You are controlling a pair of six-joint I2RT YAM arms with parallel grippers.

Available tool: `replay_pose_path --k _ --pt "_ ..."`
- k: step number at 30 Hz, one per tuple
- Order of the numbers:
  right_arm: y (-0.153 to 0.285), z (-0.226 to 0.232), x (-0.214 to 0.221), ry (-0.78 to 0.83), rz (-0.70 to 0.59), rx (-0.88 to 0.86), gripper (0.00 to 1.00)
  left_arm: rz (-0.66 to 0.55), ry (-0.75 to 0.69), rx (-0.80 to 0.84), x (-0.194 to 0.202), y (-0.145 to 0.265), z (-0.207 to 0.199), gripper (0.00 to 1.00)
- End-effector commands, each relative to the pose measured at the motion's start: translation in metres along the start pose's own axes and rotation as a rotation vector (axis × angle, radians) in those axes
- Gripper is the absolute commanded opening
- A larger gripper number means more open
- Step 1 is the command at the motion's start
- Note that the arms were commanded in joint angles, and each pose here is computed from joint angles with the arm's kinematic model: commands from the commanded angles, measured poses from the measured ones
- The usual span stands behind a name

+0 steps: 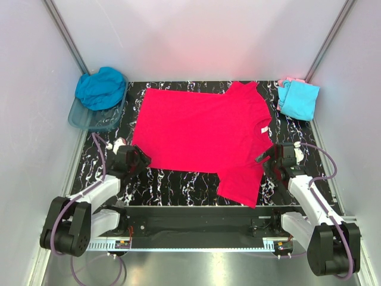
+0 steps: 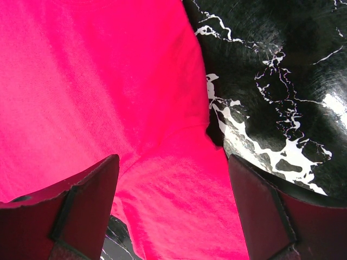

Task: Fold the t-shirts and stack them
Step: Fold the tshirt

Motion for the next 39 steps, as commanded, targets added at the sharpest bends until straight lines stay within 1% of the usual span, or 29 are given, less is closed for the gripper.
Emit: replay_pose_path --k 1,4,5,7,8,10,11,13,20,23,26,30,34,36,39 --pt "0.006 0.008 -0.011 -0.001 -0.028 -0.022 0.88 0.016 0.000 -0.037 0.001 -0.006 -0.003 0.64" --pt "0.006 0.008 -0.010 -0.001 -0.027 -0.023 0.88 0.023 -0.016 -0.047 0.001 -0.011 -0.010 0.60" --pt "0.006 0.008 -0.011 -0.002 -0.032 -0.023 0.88 0.024 -0.019 -0.050 0.000 -0.013 -0.012 0.54" --pt "0.006 0.009 -0.011 0.001 -0.034 -0.023 0.88 0.029 -0.031 -0.054 0.001 -0.017 -0.015 0.45" --pt "0.005 0.007 -0.011 -0.001 -0.035 -0.016 0.88 0.032 -0.034 -0.054 0.001 -0.017 -0.016 0.32" --pt "0.005 0.007 -0.012 -0.004 -0.040 -0.011 0.88 0.038 -0.038 -0.050 0.002 -0.018 -0.018 0.21" --pt "0.005 0.007 -0.012 -0.003 -0.041 -0.011 0.88 0.039 -0.041 -0.048 0.002 -0.018 -0.018 0.09" --pt "0.004 0.007 -0.012 -0.010 -0.039 -0.004 0.87 0.043 -0.046 -0.045 0.003 -0.017 -0.018 0.01" --pt "0.003 0.006 -0.013 -0.046 -0.025 -0.010 0.84 0.037 -0.048 -0.027 0.005 -0.009 -0.015 0.00" --pt "0.003 0.006 -0.014 -0.057 -0.024 -0.009 0.83 0.016 -0.042 -0.001 0.001 -0.003 -0.018 0.00" --pt "0.002 0.000 -0.013 -0.076 -0.029 0.035 0.83 0.003 -0.037 0.012 -0.002 0.008 -0.019 0.00" --pt "0.000 -0.002 -0.012 -0.088 -0.014 0.048 0.83 -0.043 -0.028 0.059 -0.010 0.024 -0.027 0.00" --pt "-0.009 0.003 -0.015 -0.090 0.026 0.053 0.83 -0.060 -0.031 0.074 -0.015 0.028 -0.033 0.00" --pt "-0.013 0.008 -0.016 -0.089 0.043 0.024 0.83 -0.053 -0.032 0.070 -0.014 0.026 -0.033 0.00" --pt "-0.020 0.010 -0.014 -0.106 0.077 0.014 0.81 -0.047 -0.031 0.070 -0.011 0.024 -0.029 0.00"
Point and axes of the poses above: each gripper's point midway between its finger pads, its own y axis back along the fingers, its own z axis along the line the jaws close on, x = y × z, the point moved 9 cm from there along y, back along the fingers, and after that the axes turned 10 degrees about y, right-handed, at the moved point
